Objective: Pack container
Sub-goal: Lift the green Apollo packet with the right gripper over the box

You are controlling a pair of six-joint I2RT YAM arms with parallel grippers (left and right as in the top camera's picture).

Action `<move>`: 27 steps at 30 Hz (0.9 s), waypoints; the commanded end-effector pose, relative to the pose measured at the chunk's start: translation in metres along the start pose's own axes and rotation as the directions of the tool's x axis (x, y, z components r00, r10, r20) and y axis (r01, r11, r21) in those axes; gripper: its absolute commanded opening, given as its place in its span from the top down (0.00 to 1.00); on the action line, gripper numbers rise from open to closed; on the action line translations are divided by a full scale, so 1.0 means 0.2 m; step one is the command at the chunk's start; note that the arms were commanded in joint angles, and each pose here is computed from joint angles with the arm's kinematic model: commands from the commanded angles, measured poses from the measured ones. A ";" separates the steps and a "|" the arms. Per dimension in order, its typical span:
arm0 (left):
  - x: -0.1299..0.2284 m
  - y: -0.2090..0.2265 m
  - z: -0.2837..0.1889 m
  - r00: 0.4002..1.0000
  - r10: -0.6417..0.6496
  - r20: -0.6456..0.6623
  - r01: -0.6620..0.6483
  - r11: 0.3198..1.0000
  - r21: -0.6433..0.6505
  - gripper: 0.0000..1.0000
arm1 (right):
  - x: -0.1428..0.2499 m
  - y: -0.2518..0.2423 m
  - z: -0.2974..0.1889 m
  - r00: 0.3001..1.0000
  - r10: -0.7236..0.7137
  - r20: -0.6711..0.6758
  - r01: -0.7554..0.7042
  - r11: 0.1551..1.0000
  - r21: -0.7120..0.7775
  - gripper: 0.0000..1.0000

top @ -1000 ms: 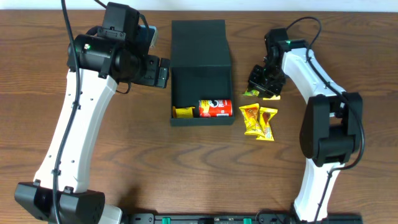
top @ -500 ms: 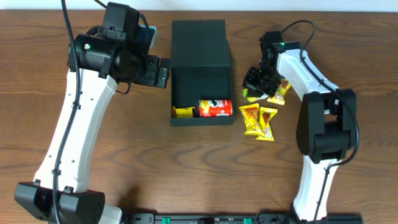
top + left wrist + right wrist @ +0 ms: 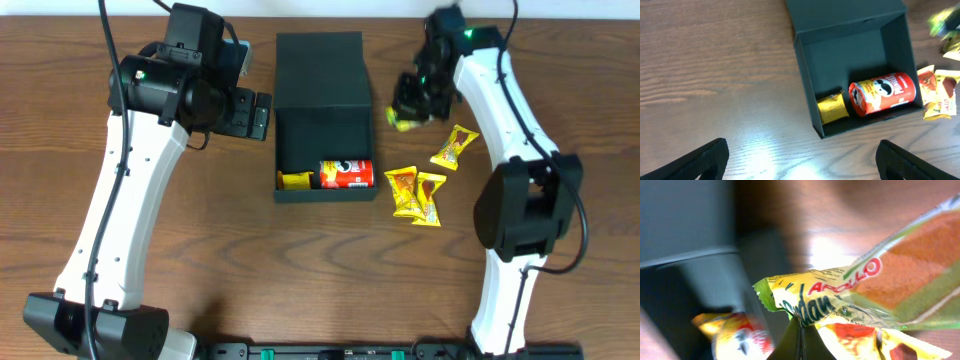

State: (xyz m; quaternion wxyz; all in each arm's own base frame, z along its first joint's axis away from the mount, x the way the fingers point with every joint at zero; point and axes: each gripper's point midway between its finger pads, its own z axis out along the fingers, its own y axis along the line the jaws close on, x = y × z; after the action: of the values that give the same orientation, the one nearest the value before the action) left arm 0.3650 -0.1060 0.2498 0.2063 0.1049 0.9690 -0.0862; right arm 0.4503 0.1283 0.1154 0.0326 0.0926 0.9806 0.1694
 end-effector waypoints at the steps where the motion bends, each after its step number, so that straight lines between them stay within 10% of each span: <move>1: -0.01 0.04 0.01 1.000 0.006 -0.002 -0.006 0.999 -0.032 0.05 | -0.01 0.27 -0.20 0.948 -0.306 0.092 0.313 0.946 -0.084 0.99; 5: -0.01 0.09 0.01 1.000 0.006 -0.001 -0.006 0.996 -0.085 0.05 | 0.05 0.46 -0.29 0.838 -0.527 0.143 0.541 0.838 -0.078 0.99; 12: -0.01 0.19 -0.01 0.999 -0.042 0.002 0.042 0.992 -0.115 0.05 | 0.43 0.56 -0.18 0.380 -0.924 -0.047 0.921 0.382 -0.078 0.99; 16: 0.00 0.25 -0.02 0.997 -0.080 0.005 0.080 0.991 -0.112 0.05 | 0.52 0.50 -0.17 0.236 -0.964 -0.119 0.960 0.250 -0.122 0.99; 27: 0.00 0.39 -0.04 0.990 -0.137 0.020 0.139 0.980 -0.140 0.05 | 0.37 0.31 -0.05 0.284 -0.947 -0.152 0.950 0.299 -0.087 0.99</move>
State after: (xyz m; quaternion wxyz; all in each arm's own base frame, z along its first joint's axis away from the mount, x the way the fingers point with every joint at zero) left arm 0.3777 -0.0338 0.2478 0.2118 0.0190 0.9765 -0.0342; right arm 0.3898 0.1973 0.1519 0.0477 -0.5090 0.8524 0.1096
